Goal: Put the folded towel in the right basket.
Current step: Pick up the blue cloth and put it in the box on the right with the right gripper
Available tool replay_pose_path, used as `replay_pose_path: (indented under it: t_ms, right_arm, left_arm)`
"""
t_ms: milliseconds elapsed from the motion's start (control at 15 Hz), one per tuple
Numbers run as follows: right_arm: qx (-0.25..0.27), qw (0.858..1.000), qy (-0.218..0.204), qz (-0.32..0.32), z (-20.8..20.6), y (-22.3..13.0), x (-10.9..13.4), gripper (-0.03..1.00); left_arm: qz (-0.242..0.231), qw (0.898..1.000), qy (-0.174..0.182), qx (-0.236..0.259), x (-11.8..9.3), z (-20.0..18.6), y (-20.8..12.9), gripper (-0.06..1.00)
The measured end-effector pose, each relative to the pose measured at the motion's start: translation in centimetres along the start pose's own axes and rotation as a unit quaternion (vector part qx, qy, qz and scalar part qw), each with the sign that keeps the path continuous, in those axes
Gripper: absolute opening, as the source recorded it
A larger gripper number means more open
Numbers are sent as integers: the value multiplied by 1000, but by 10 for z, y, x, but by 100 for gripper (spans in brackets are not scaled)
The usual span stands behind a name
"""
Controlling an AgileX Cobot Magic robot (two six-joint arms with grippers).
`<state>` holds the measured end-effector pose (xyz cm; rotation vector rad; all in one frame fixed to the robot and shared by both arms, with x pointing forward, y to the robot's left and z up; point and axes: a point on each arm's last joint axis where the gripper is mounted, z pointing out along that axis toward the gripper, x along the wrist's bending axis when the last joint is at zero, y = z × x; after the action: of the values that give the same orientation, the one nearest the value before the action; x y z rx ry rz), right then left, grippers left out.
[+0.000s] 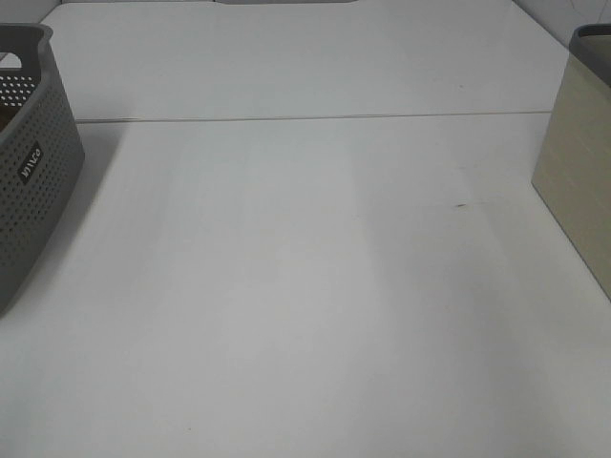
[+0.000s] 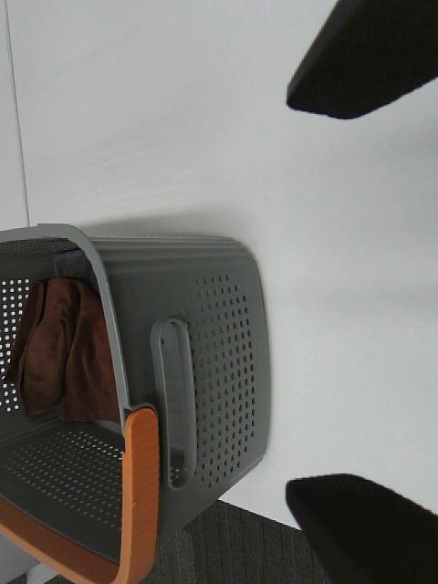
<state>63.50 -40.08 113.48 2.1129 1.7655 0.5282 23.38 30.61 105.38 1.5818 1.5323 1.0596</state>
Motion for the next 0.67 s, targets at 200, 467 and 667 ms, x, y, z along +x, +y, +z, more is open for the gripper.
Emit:
replay_pose_path:
  t_ms: [200,467,667]
  right_arm:
    - [17,1000,3,2,9,-6,0,11]
    - [40,999,4,23,19,-13,-1,78]
    - [28,999,7,28,9,-13,1,96]
  left_arm:
    - [0,1000,0,0,0,0,0,99]
    - [0,1000,0,0,0,0,0,99]
    - [0,1000,0,0,0,0,0,99]
